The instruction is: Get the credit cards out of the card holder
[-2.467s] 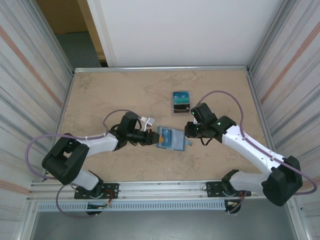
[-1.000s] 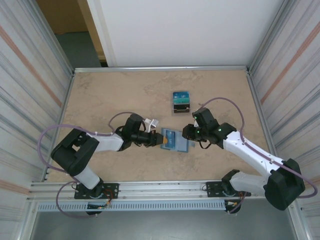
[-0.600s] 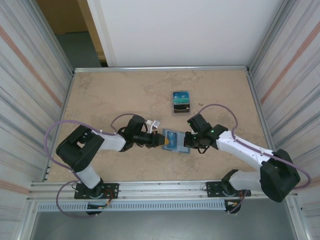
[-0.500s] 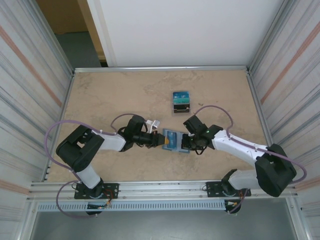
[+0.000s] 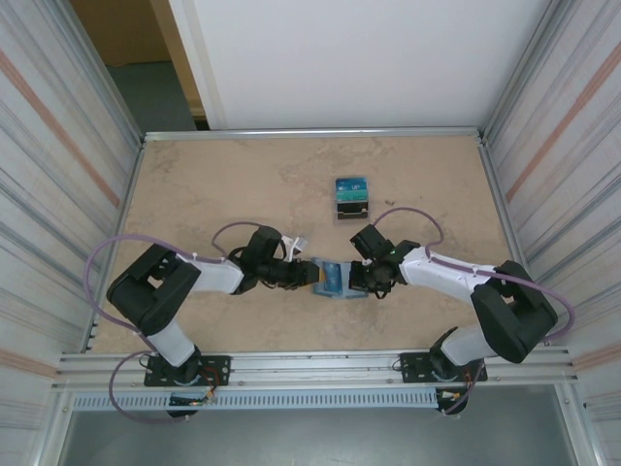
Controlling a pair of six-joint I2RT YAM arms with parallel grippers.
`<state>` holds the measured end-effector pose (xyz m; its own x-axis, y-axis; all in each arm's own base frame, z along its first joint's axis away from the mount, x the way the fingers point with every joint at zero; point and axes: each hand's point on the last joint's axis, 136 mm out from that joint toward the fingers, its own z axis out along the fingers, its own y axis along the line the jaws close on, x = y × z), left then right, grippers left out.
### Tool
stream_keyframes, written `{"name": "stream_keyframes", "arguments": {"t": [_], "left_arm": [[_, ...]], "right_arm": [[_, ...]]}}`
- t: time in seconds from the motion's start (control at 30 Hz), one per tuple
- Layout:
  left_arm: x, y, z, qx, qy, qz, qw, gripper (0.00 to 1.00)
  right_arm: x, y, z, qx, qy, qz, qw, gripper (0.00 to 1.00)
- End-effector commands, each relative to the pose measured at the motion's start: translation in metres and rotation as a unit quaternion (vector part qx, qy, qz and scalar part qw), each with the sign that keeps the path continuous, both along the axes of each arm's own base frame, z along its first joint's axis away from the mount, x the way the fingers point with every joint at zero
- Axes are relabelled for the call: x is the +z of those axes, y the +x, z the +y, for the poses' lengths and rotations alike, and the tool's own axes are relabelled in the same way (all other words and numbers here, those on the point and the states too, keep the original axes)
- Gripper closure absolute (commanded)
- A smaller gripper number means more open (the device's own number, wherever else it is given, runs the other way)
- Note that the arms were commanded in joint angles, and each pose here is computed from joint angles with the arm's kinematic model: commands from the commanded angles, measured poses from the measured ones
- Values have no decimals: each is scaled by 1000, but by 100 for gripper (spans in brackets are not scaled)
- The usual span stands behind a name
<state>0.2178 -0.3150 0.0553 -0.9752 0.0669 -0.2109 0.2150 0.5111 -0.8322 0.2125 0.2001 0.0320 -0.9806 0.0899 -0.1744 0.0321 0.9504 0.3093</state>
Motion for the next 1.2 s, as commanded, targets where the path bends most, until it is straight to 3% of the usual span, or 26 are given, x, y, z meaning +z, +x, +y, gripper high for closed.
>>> {"name": "stream_keyframes", "arguments": {"t": [0.0,0.2,0.4,0.63,0.93,1.17], "left_arm": [[1,8,14,18,58,-34,998,44],[6,17,43,47,145,-87,984,38],[19,15,34,21,176,-138,974,38],[10,7,7,-6,147,-127,981,48],[-2,5,2,-28,156,-123,980,63],[-6,5,-3,-49,159,-125,978,69]], "right_arm": [[8,9,6,-5,10,-10,1000,97],[15,12,8,-6,17,-18,1000,97],[23,17,15,-4,32,-26,999,93],[13,19,21,0,43,-11,999,93],[-1,21,25,-2,60,8,998,93],[-11,22,21,-14,71,20,997,89]]}}
